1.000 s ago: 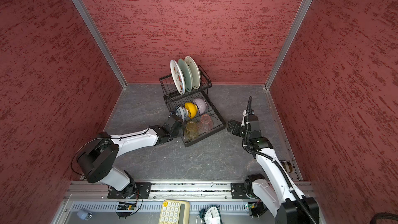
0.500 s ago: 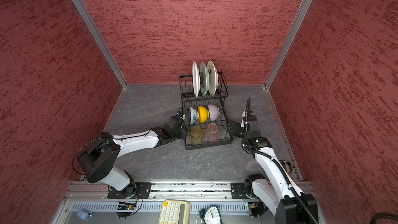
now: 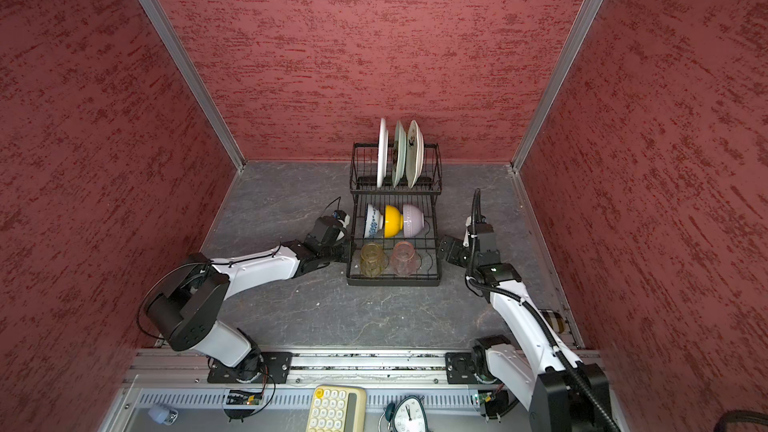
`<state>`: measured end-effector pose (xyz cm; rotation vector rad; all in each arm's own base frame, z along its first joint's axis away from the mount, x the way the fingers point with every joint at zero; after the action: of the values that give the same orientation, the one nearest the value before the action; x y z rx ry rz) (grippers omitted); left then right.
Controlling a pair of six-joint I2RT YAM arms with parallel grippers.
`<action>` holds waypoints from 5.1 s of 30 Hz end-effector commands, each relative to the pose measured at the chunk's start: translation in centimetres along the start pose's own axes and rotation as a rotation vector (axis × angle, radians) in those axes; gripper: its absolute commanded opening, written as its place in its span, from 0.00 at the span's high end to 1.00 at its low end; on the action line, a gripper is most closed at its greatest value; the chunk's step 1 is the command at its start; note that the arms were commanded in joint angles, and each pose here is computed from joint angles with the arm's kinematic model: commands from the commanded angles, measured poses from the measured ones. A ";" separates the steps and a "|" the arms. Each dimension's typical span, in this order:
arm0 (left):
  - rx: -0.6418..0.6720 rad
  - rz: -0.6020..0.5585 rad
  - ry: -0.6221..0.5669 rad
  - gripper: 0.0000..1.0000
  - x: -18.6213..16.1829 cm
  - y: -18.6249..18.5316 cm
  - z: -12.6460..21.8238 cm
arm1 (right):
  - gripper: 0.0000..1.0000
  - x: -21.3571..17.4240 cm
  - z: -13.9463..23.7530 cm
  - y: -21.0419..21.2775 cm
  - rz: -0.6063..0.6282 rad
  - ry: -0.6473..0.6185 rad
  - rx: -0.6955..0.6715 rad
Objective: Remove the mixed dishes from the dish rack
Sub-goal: 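Pull the black wire dish rack toward the table center with left gripper, then reach the right gripper to the pink glass while left gripper moves beside rack, then grasp the pink glass with right gripper while left gripper approaches it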
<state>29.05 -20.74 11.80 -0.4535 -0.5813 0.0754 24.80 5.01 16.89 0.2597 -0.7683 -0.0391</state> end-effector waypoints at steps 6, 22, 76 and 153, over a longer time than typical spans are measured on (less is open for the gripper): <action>0.099 0.052 0.081 1.00 -0.4 3.2 -0.7 | 0.01 0.9 1.3 2.3 0.089 -0.018 0.062; 0.188 0.145 0.001 0.64 -0.1 4.7 2.0 | 0.01 1.0 2.5 9.6 0.163 0.013 0.201; -0.004 0.361 -0.198 0.01 2.1 4.4 10.2 | 0.11 -3.0 -5.5 16.2 0.141 0.123 0.020; -0.669 0.230 -0.020 0.19 2.0 -9.7 13.4 | 0.39 3.0 4.6 16.6 -0.293 -0.208 0.668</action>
<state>22.58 -22.90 25.43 -1.0924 -0.5527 0.1354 23.06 19.64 24.65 0.9201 -0.8998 -0.0869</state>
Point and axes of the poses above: each gripper's point midway between its finger pads, its own z axis back along the fingers, its own y axis along the line the jaws close on, x = y × z, the point moved 7 cm from there along z, back along the fingers, and after that the axes turned 13 degrees about z, right-handed, at the moved point
